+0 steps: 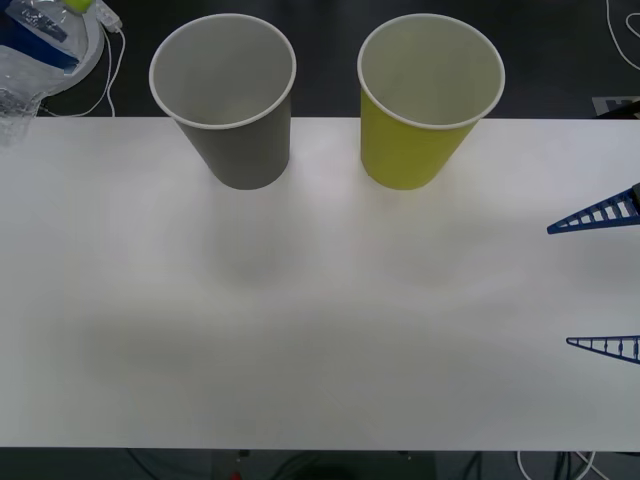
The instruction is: Put the can into the green bin and the plastic bottle into the gray bin
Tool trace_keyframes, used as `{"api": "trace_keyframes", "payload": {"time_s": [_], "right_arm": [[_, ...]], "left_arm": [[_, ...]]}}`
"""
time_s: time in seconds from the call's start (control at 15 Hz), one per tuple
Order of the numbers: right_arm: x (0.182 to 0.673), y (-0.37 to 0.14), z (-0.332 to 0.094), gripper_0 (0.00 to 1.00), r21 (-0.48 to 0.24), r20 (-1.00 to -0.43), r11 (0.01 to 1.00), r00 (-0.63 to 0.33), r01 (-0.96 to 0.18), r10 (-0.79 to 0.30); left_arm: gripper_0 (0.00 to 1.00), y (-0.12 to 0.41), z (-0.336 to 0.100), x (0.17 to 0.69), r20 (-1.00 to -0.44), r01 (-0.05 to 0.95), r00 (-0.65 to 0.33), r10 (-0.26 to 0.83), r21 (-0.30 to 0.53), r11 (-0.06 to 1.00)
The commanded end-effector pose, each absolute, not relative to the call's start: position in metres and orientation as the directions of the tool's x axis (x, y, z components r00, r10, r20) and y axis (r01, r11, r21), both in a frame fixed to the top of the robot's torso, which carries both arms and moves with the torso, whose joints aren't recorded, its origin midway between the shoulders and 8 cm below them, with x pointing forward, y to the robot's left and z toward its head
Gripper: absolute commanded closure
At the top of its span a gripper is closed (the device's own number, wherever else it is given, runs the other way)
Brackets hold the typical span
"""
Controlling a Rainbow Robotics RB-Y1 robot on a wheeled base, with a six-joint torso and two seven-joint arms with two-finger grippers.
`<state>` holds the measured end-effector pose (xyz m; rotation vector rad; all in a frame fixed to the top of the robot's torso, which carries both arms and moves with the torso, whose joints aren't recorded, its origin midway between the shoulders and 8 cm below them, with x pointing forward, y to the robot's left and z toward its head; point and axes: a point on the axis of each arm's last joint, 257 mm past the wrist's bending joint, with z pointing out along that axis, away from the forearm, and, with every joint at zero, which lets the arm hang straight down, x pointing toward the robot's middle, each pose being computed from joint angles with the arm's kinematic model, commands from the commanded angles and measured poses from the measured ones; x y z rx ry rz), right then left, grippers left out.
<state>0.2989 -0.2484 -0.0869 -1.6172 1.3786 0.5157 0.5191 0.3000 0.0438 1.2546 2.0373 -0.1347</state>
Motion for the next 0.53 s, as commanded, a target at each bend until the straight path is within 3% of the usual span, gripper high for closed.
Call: {"api": "trace_keyframes", "payload": {"time_s": [0.07, 0.53], "right_arm": [[0.299, -0.248, -0.087, 0.0, -0.369, -0.79, 0.049, 0.285, -0.928, -0.543], [0.299, -0.248, -0.087, 0.0, -0.369, -0.79, 0.049, 0.285, -0.928, -0.543]], "left_arm": [[1.0, 0.295, 0.048, 0.527, -0.591, 0.813, -0.266, 0.761, 0.286, 0.507], [1.0, 0.258, 0.063, 0.557, -0.558, 0.816, -0.284, 0.779, 0.286, 0.502]]}}
